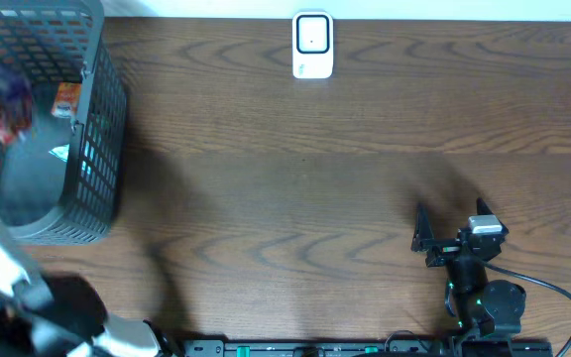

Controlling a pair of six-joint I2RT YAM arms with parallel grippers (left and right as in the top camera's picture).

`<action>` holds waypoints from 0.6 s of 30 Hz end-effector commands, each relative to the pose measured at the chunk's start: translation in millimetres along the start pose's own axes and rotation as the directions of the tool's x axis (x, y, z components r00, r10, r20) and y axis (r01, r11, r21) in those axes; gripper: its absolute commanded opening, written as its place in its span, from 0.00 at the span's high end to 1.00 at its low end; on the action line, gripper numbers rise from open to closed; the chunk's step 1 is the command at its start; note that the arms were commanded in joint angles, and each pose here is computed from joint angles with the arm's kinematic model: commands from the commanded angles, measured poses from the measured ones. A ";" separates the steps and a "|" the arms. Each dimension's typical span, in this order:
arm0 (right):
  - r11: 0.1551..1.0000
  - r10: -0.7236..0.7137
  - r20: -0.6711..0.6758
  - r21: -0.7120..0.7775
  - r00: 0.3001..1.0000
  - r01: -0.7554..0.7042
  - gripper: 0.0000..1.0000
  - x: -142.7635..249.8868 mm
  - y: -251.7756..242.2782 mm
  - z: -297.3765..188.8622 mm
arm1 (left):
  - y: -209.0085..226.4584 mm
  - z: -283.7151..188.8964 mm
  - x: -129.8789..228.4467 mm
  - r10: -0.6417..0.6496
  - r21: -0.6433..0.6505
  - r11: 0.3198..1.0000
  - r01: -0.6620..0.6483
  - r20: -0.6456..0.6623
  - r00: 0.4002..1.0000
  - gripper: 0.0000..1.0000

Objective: Scan the item barcode
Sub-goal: 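Reach the left gripper into the basket and grasp the red chocolate bar, then lift the chocolate bar out of the basket with the left gripper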

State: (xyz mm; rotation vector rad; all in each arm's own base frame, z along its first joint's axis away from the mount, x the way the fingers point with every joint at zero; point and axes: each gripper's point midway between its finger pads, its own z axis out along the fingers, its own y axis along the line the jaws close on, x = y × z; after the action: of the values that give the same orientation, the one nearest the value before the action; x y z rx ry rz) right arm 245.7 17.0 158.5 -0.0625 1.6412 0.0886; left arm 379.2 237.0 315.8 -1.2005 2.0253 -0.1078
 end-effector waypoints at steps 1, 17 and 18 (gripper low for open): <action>1.000 -0.008 0.000 -0.003 1.000 0.008 0.01 1.1 1.0 0.0 | -61.1 -58.7 -4.9 0.041 0.310 0.949 -0.052 0.041 0.998 0.92; 1.000 -0.008 0.000 -0.003 1.000 0.008 0.01 1.1 1.0 0.0 | 25.6 -19.6 4.0 0.015 -0.106 0.994 -0.006 0.078 0.997 0.92; 1.000 -0.008 0.000 -0.003 1.000 0.008 0.01 1.1 1.0 0.0 | 32.9 -5.2 13.3 0.010 -0.127 0.992 -0.005 0.038 0.999 0.92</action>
State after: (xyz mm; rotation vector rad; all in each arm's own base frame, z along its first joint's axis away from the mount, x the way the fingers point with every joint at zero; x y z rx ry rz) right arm 245.7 17.0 158.5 -0.0628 1.6412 0.0889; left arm 349.3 229.5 343.8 -1.1818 1.9409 -0.0231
